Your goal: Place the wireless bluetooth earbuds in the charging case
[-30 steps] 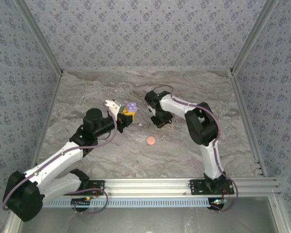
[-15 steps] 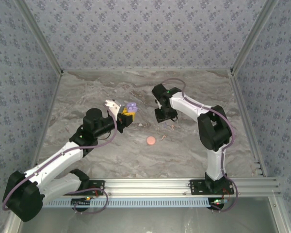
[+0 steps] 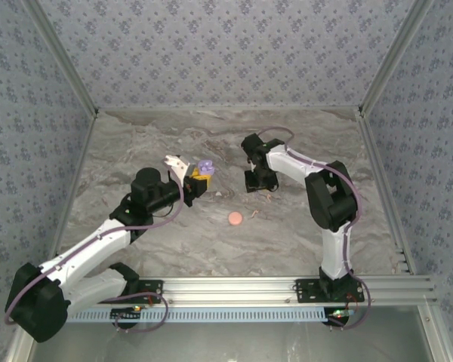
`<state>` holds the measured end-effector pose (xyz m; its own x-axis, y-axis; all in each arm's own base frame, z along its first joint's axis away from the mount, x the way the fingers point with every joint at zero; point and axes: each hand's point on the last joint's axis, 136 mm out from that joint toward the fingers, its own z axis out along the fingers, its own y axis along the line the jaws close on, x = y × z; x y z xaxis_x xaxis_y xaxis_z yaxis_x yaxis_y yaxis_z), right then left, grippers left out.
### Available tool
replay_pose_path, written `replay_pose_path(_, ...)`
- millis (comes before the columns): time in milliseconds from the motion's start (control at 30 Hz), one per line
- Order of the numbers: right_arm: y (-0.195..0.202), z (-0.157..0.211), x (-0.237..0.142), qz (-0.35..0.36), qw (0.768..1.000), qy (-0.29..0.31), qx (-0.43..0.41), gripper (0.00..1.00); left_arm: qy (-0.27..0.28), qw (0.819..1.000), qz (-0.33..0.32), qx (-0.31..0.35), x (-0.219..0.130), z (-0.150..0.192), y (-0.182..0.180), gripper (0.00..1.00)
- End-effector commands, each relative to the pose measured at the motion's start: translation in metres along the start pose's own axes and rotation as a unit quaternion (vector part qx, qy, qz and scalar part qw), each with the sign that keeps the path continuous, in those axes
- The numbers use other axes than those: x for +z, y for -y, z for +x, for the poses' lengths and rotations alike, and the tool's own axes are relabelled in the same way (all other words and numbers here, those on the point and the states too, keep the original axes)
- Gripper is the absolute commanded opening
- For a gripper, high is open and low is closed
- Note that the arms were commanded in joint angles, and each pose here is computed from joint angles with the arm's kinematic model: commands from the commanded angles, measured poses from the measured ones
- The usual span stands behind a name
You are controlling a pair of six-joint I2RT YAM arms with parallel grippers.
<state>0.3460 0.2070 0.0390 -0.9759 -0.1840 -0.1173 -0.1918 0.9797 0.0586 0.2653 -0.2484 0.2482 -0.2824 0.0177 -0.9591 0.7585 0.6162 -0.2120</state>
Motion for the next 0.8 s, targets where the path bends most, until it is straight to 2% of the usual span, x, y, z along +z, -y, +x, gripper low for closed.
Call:
replay_pose_path(0, -0.001, 0.003, 0.008, 0.000, 1.000, -0.014, 0.009, 0.41, 0.025, 0.999, 0.013, 0.014, 0.000, -0.021, 0.008, 0.23)
replay_pose_path(267, -0.002, 0.002, 0.016, 0.001, 1.000, -0.023, 0.006, 0.34, 0.026, 0.999, 0.013, 0.015, 0.000, -0.020, 0.008, 0.23)
replay_pose_path(767, -0.003, 0.001, 0.026, 0.003, 0.999, -0.033, 0.004, 0.31, 0.024, 1.000, 0.012, 0.014, 0.000, -0.018, 0.007, 0.23)
